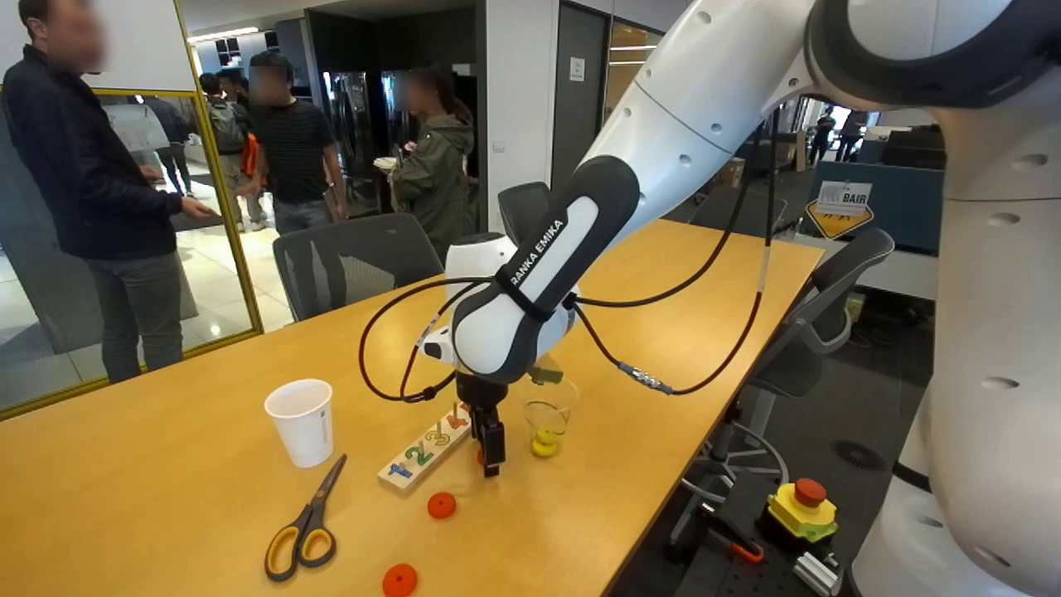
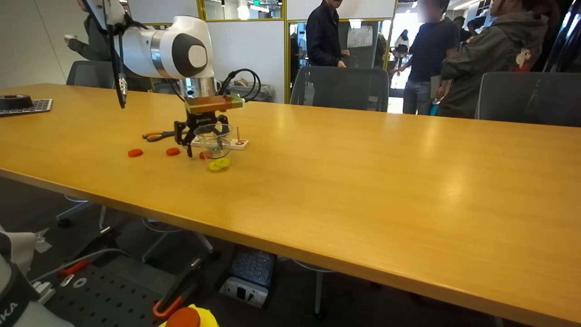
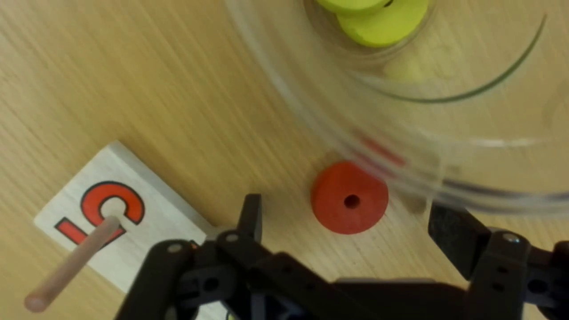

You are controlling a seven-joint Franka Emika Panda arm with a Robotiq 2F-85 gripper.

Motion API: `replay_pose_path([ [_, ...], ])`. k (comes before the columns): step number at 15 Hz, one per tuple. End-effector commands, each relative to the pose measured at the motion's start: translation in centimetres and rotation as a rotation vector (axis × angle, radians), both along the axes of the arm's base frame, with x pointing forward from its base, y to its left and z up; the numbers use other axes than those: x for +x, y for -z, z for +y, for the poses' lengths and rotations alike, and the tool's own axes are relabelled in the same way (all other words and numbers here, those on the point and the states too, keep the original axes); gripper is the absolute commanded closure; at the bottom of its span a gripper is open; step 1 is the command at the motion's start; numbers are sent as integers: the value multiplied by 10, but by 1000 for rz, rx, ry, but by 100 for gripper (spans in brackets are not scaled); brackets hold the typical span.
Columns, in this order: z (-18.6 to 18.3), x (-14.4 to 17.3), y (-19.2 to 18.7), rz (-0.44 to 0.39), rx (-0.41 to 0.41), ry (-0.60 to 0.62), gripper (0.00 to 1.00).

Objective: Put the yellow discs in the clear cup and the orange discs into the white cup

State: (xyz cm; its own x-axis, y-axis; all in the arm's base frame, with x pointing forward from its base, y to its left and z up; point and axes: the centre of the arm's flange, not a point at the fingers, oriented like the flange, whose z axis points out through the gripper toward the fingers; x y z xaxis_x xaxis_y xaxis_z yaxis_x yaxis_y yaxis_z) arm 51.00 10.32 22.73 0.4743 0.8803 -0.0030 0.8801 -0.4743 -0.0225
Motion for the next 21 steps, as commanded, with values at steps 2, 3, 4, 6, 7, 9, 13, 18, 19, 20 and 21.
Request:
replay_pose_path([
  [2, 0, 9, -3, -13, 18, 6, 42],
  [3, 0, 9, -3, -13, 17, 8, 49],
  [4, 0, 10, -5, -16, 16, 9, 58],
  [6, 0, 11, -8, -23, 13, 12, 73],
  [7, 0, 11, -9, -26, 10, 15, 80],
  [9, 2, 11, -12, -26, 1, 24, 77],
  [13, 8, 13, -34, -40, -16, 63, 77],
  [18, 38, 14, -90, -100, 8, 72, 77],
  [19, 48, 15, -101, -115, 16, 62, 77],
  [20, 58, 15, -111, -129, 28, 50, 77],
  [21, 69, 17, -118, -145, 55, 27, 77],
])
